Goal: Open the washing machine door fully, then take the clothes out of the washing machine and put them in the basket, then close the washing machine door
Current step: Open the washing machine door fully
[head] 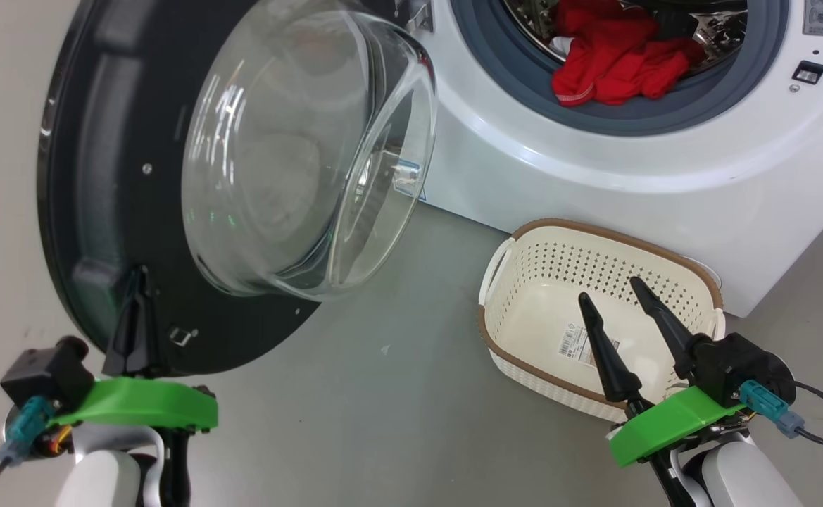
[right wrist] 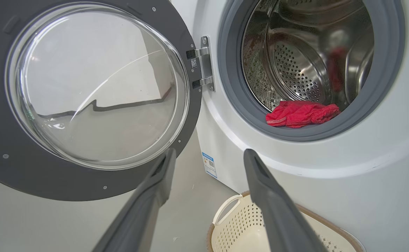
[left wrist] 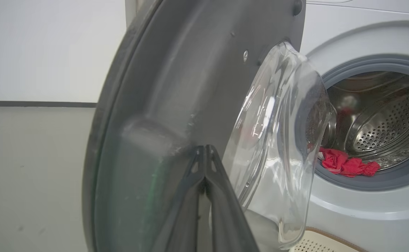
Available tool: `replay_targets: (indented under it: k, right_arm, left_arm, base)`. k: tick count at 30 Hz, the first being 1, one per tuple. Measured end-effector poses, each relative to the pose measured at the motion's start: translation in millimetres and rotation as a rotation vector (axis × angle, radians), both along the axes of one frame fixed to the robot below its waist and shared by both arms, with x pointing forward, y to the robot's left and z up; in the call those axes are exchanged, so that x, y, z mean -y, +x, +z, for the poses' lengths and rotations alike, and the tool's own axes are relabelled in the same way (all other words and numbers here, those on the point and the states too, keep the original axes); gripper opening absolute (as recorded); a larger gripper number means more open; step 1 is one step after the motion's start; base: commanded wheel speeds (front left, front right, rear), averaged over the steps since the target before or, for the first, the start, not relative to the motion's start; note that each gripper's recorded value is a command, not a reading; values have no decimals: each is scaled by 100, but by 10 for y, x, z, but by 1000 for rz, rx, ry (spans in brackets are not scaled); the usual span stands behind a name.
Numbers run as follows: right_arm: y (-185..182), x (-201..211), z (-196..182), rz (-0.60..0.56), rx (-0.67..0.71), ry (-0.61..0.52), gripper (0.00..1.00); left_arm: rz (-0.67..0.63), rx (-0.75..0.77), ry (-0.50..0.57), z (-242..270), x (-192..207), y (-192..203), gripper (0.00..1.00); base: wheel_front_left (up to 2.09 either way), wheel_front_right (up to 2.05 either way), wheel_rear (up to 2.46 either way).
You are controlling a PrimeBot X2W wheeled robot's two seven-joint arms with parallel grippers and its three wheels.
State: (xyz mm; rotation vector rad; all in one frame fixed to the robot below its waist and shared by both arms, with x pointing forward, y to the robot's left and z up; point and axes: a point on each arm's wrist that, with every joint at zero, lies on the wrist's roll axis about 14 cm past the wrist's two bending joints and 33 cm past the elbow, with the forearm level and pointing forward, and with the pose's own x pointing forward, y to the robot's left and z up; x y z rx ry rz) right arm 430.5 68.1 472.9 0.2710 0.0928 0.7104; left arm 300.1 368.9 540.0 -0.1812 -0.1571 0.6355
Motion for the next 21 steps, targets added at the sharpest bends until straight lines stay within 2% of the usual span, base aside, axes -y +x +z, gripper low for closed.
replay_targets:
  k: [21]
  right_arm:
    - [12, 65, -49, -5, -15, -26, 100]
  left_arm:
    - [105, -4, -39, -31, -494, 59, 0]
  base:
    - [0, 0, 0]
